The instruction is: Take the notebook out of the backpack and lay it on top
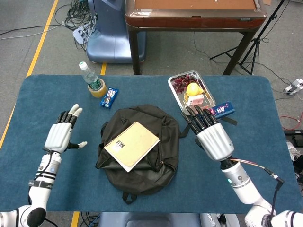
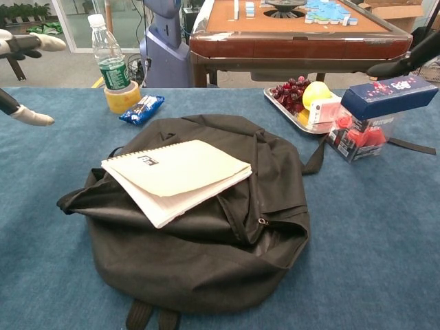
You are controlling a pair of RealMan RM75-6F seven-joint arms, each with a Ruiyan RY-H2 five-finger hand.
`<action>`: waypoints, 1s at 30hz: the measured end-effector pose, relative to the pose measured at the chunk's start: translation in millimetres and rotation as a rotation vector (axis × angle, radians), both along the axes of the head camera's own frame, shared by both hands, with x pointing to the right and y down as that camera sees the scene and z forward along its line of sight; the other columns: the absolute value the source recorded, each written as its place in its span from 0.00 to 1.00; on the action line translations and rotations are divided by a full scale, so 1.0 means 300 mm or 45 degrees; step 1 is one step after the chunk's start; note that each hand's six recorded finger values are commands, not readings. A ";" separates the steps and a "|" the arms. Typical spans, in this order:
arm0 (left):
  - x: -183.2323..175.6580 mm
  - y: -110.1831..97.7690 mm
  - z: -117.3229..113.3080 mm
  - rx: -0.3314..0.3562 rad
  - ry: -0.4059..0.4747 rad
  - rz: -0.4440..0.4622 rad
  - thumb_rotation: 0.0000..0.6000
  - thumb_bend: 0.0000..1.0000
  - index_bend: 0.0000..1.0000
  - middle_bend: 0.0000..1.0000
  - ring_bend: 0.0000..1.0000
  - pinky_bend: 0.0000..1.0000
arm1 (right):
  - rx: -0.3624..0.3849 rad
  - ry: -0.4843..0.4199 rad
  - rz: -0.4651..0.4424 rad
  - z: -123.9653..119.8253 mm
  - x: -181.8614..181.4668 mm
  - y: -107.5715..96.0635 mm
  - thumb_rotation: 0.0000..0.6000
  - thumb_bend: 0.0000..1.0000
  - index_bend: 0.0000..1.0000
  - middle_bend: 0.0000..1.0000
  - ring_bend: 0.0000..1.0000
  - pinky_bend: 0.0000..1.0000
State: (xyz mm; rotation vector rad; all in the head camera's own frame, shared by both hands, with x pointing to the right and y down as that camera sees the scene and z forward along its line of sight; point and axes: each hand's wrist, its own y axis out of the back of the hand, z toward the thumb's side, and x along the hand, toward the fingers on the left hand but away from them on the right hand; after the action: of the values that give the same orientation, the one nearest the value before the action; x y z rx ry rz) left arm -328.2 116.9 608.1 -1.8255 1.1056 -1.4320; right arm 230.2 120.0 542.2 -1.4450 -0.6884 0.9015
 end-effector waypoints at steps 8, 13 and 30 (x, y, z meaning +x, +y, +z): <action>-0.167 0.014 -0.070 0.105 -0.034 -0.133 1.00 0.02 0.00 0.00 0.00 0.00 | -0.114 -0.026 0.086 -0.031 0.140 0.041 1.00 0.23 0.23 0.30 0.29 0.37; -0.260 0.051 -0.118 0.164 -0.091 -0.163 1.00 0.02 0.03 0.00 0.00 0.00 | -0.136 -0.042 0.150 -0.051 0.263 0.091 1.00 0.26 0.40 0.41 0.40 0.51; -0.365 0.289 -0.148 0.074 -0.248 -0.097 1.00 0.02 0.10 0.00 0.00 0.00 | -0.390 -0.010 0.335 -0.027 0.536 0.314 1.00 0.30 0.54 0.47 0.47 0.57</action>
State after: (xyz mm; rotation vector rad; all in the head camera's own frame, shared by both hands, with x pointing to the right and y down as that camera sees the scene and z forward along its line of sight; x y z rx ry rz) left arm -437.6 203.7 563.8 -1.5818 1.1159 -1.5678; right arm 391.0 214.2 534.2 -1.6520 -0.7836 1.2482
